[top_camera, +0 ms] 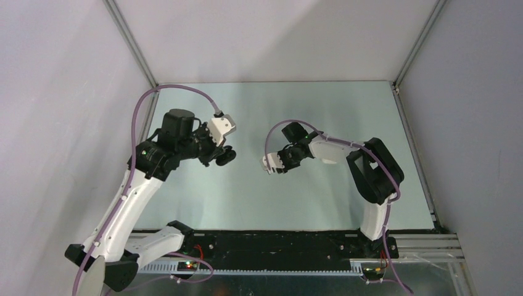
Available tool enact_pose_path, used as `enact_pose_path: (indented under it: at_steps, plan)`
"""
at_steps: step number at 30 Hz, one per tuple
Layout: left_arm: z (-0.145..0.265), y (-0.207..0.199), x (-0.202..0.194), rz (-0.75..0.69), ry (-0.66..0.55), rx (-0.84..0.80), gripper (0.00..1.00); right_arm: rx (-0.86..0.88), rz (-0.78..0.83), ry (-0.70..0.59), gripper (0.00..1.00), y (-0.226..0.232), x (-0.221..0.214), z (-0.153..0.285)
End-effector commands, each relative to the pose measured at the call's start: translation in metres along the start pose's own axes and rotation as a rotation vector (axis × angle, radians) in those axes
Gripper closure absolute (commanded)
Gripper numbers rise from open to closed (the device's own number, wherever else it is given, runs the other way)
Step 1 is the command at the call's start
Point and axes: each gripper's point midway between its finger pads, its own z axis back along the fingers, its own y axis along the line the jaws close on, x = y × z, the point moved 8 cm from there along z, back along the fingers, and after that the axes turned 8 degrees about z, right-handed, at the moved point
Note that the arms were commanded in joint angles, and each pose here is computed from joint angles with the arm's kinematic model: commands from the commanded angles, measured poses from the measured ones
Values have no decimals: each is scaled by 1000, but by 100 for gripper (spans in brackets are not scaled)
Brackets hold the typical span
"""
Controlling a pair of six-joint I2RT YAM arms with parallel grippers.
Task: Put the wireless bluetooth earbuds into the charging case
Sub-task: Pick up the left earbud from the center of the board.
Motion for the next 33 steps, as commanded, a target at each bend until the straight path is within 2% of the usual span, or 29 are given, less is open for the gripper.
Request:
enact_pose_path:
  at_steps: [1, 13, 21, 28, 33]
  plan:
    - [5, 1, 11, 10, -54, 1, 100, -55, 36, 9, 69, -21, -3, 4]
    - [6, 1, 11, 12, -57, 2, 100, -39, 38, 6, 69, -28, -4, 5]
    - [6, 2, 12, 13, -59, -2, 100, -31, 20, 12, 73, -32, -5, 1]
    - [7, 2, 12, 14, -60, 4, 100, -16, 31, -31, 71, -29, 3, 13]
    - [5, 2, 12, 14, -60, -4, 100, 11, 43, -46, 77, -24, 10, 15]
